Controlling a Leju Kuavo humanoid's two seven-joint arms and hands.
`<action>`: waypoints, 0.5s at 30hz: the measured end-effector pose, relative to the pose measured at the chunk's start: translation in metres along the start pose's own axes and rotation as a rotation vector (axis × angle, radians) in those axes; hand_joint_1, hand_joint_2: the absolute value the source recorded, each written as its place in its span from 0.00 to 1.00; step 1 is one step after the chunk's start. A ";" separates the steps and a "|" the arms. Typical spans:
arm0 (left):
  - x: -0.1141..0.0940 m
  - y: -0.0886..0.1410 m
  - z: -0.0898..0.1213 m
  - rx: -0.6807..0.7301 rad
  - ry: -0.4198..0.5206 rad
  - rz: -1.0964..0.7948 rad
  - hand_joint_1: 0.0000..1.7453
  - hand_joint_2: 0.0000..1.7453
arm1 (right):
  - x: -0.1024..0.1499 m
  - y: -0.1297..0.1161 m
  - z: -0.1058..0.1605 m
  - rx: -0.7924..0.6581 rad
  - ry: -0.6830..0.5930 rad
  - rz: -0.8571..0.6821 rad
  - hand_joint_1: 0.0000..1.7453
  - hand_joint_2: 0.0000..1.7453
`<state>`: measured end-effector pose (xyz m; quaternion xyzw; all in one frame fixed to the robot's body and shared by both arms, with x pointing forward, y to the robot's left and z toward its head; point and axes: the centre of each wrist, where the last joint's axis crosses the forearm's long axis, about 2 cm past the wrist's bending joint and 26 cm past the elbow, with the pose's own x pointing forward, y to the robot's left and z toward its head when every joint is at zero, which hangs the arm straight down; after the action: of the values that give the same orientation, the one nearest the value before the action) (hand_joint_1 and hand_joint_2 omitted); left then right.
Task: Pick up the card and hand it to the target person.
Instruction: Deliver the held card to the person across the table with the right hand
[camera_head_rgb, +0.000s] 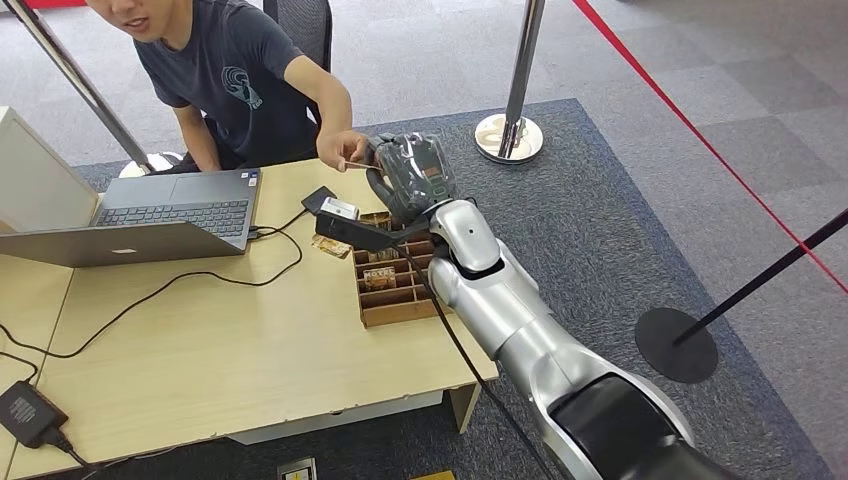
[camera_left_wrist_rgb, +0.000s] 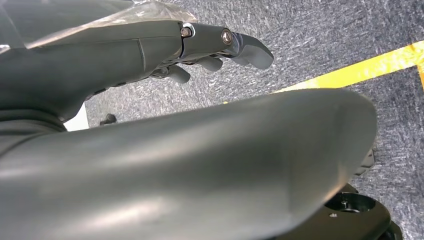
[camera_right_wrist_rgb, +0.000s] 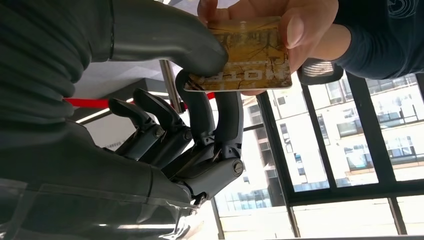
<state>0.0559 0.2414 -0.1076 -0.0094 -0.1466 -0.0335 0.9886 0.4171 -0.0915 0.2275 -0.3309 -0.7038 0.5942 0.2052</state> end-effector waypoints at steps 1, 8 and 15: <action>0.000 0.000 0.000 0.001 0.000 0.000 0.00 0.00 | 0.001 0.001 0.000 0.005 0.002 0.000 1.00 1.00; 0.000 0.000 0.000 0.003 0.000 0.001 0.00 0.00 | 0.003 0.006 -0.001 0.024 0.007 -0.002 1.00 1.00; 0.000 0.000 0.000 0.003 0.001 -0.003 0.00 0.00 | 0.002 0.009 0.000 0.009 0.024 0.015 0.00 1.00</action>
<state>0.0557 0.2415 -0.1076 -0.0079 -0.1460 -0.0347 0.9886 0.4174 -0.0892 0.2183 -0.3424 -0.6960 0.5951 0.2104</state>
